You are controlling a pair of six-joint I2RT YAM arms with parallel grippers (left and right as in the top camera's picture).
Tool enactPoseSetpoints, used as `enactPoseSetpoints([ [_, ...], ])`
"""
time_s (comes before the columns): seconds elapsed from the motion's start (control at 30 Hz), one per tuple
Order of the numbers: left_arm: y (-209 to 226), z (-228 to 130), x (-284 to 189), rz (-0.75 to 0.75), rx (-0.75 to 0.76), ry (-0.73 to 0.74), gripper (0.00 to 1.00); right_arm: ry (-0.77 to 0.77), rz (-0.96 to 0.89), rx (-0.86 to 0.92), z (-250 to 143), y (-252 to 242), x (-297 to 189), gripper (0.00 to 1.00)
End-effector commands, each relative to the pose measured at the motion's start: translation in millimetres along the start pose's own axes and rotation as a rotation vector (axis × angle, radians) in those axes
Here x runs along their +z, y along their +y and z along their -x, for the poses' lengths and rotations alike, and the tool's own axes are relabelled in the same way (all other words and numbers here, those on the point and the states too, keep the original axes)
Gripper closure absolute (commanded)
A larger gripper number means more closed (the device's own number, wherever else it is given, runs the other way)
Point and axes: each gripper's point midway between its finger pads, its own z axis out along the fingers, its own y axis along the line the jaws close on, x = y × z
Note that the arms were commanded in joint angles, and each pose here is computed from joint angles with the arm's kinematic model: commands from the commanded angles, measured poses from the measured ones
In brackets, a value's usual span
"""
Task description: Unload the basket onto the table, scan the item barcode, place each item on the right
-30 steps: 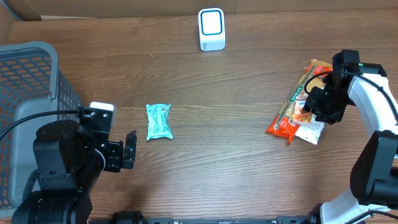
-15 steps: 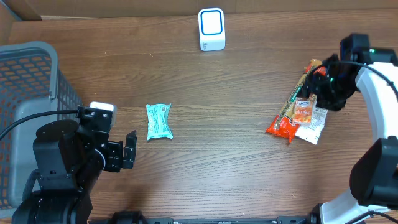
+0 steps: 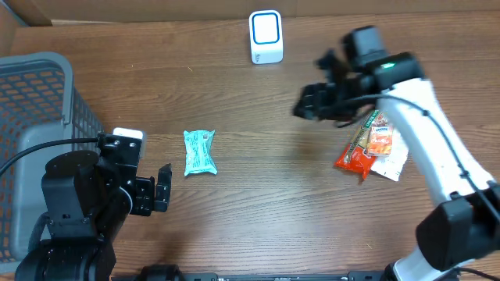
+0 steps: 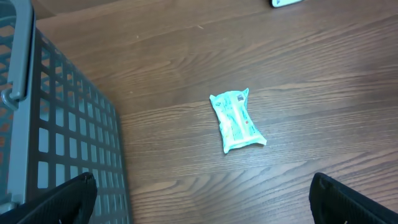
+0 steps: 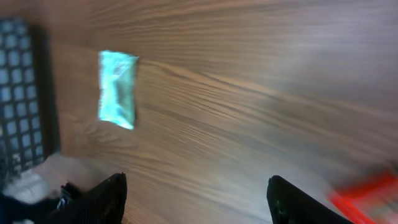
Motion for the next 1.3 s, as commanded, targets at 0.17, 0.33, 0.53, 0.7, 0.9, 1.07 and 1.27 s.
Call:
enactPoseSetpoints([
  [0.17, 3, 1, 0, 0.013, 0.019, -0.003, 0.01, 0.03, 0.116, -0.124, -5, 90, 92, 0.27],
  [0.33, 3, 1, 0, 0.013, 0.02, -0.003, 0.0, 0.047, 0.164, -0.176, -17, 126, 144, 0.27],
  [0.53, 3, 1, 0, 0.013, 0.02, -0.003, 0.0, 0.081, 0.119, -0.142, -36, 129, 193, 0.27],
  [0.7, 3, 1, 0, 0.013, 0.02, -0.003, 0.0, 0.113, 0.104, -0.134, -47, 125, 217, 0.28],
  [0.9, 3, 1, 0, 0.013, 0.02, -0.003, 0.0, 0.149, 0.081, -0.095, -57, 116, 236, 0.48],
  [1.07, 3, 1, 0, 0.013, 0.02, -0.003, 0.0, 0.157, 0.085, -0.107, -63, 120, 240, 0.52],
  [1.27, 3, 1, 0, 0.013, 0.019, -0.003, 0.0, 0.155, 0.074, -0.149, -75, 132, 248, 0.55],
])
